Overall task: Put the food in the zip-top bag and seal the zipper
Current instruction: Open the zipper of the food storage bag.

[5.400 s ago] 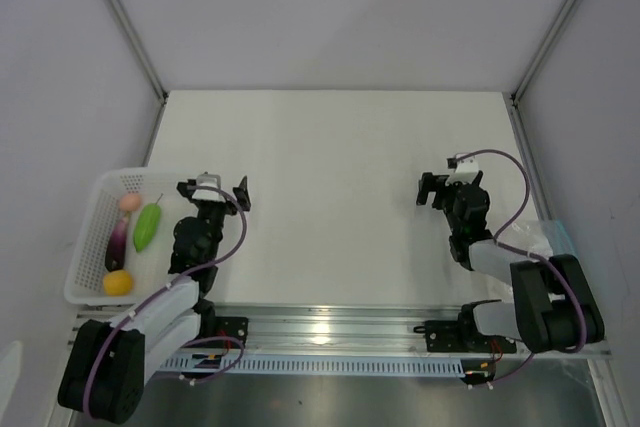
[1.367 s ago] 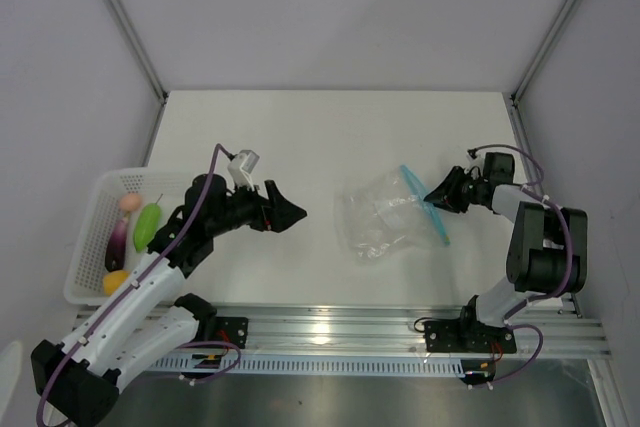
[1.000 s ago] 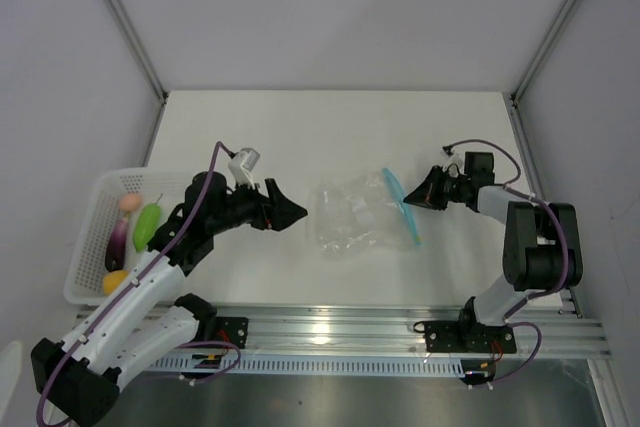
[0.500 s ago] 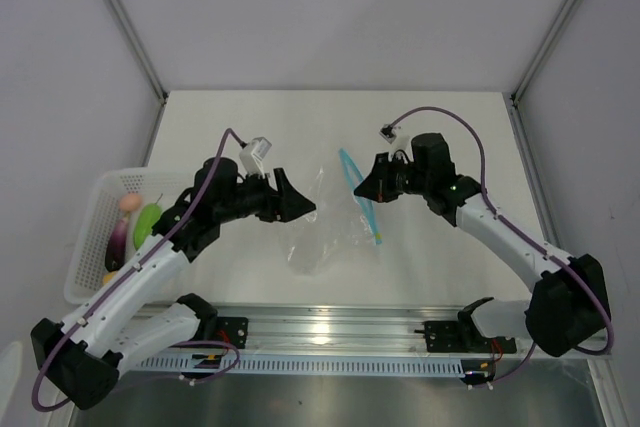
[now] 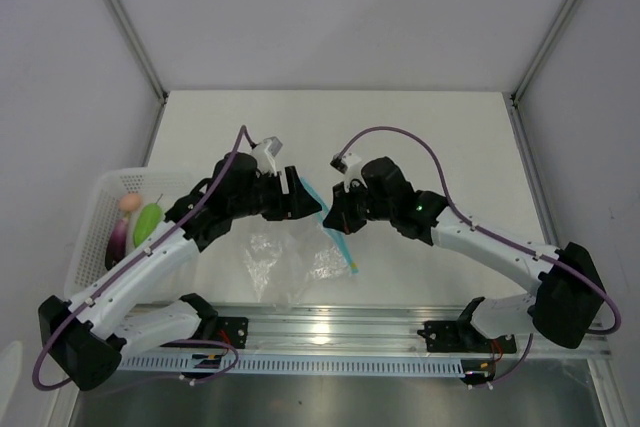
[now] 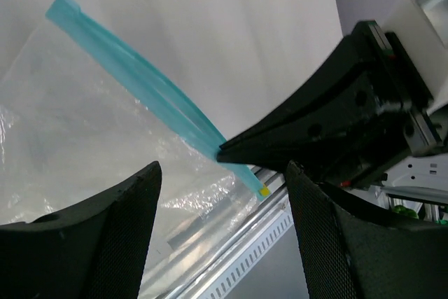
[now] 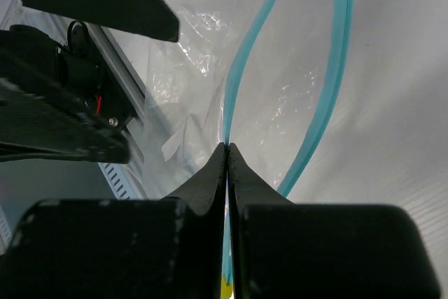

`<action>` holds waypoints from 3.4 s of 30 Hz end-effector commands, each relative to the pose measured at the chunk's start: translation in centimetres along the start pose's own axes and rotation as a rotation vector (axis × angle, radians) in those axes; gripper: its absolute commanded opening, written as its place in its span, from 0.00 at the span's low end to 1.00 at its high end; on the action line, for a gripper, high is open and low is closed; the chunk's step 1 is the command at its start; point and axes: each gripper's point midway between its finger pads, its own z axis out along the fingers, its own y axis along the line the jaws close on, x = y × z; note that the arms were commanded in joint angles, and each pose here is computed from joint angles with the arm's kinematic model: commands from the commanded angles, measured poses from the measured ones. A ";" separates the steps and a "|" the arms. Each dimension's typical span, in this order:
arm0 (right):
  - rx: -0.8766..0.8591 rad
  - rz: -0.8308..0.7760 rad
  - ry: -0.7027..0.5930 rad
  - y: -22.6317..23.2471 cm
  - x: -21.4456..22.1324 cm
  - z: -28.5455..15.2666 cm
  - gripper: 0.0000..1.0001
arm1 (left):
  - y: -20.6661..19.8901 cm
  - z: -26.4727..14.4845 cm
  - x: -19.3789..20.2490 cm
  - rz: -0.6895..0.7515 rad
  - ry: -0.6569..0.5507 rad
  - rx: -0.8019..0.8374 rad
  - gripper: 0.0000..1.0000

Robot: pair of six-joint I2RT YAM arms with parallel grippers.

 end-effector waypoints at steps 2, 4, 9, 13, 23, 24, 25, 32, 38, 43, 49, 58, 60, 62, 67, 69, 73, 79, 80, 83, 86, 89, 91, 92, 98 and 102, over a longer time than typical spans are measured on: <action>0.017 -0.070 -0.065 2.2 -2.3 0.3 0.00 | 0.2 -0.3 -0.6 -0.009 -0.008 -0.059 0.75; 0.021 -0.079 -0.076 2.7 -2.7 0.3 0.00 | 0.6 -0.3 -0.6 0.002 -0.007 -0.087 0.74; 0.033 -0.095 -0.104 3.4 -3.3 -0.1 0.00 | 1.8 -0.5 0.2 0.015 0.018 -0.139 0.75; 0.037 -0.111 -0.096 3.8 -2.9 -0.1 0.00 | 2.4 -0.3 0.5 0.016 0.033 -0.162 0.75; 0.030 -0.188 -0.071 6.0 -2.1 0.4 0.00 | 3.1 0.2 0.2 0.028 0.030 -0.200 0.75; 0.031 -0.191 -0.073 6.1 -2.2 0.3 0.00 | 3.3 0.4 0.2 0.030 0.032 -0.209 0.75; 0.031 -0.192 -0.076 6.2 -2.3 0.3 0.00 | 3.3 0.5 0.1 0.032 0.034 -0.210 0.75; 0.018 -0.213 -0.090 7.5 -2.5 0.0 0.00 | 4.2 1.0 0.9 0.044 0.055 -0.225 0.56; 0.019 -0.212 -0.074 7.7 -1.9 0.1 0.00 | 3.8 1.2 0.9 0.055 0.052 -0.194 0.31; 0.049 -0.190 -0.058 7.2 -1.5 -0.2 0.00 | 3.4 1.4 0.8 0.057 0.047 -0.168 0.00; 0.213 -0.141 -0.014 4.9 -1.5 -1.6 0.41 | 2.2 1.3 0.3 0.089 0.022 -0.108 0.01; 0.411 -0.025 -0.056 0.5 -2.0 -6.4 0.99 | -0.2 0.9 0.0 0.145 -0.016 0.039 0.01; 0.345 0.012 -0.033 0.2 -2.3 -6.4 0.99 | -0.8 0.5 -0.1 0.148 -0.014 0.064 0.01; 0.288 0.039 -0.005 0.6 -1.9 -6.3 0.99 | -1.6 0.0 -0.2 0.153 -0.007 0.091 0.01; 0.100 0.089 0.037 2.7 -1.9 -6.0 0.91 | -1.9 -1.0 0.2 0.113 0.053 0.059 0.01; 0.033 0.149 0.069 3.9 -2.3 -5.8 0.84 | -2.8 -1.4 0.0 0.078 0.074 0.076 0.01; -0.030 0.198 0.088 5.6 -3.0 -5.8 0.75 | -4.0 -1.9 0.1 0.020 0.109 0.096 0.01; -0.033 0.216 0.144 5.5 -2.7 -4.9 0.59 | -5.3 -2.4 -0.4 -0.007 0.129 0.117 0.01; -0.025 0.215 0.154 5.3 -2.6 -4.7 0.54 | -5.6 -2.3 -0.8 -0.005 0.126 0.118 0.01; 0.010 0.196 0.141 4.6 -3.4 -4.8 0.23 | -5.4 -2.0 -1.0 -0.002 0.143 0.096 0.01; 0.034 0.194 0.131 3.7 -4.2 -5.1 0.00 | -4.8 -1.6 -1.0 0.006 0.158 0.063 0.01; 0.122 0.149 0.115 2.3 -4.9 -5.9 0.00 | -2.8 -1.0 -1.1 -0.006 0.139 -0.030 0.00; 0.220 0.114 0.107 0.7 -5.0 -6.8 0.00 | -1.2 -0.8 -1.3 -0.039 0.119 -0.103 0.00; 0.243 0.098 0.092 0.5 -5.5 -7.4 0.00 | -0.6 -0.7 -1.3 -0.052 0.116 -0.122 0.01; 0.294 0.041 0.120 -0.6 -4.7 -8.5 0.00 | 2.0 0.7 0.5 -0.089 0.136 -0.156 0.00; 0.273 0.047 0.120 -0.3 -4.1 -8.0 0.00 | 2.1 1.7 1.0 -0.104 0.175 -0.149 0.01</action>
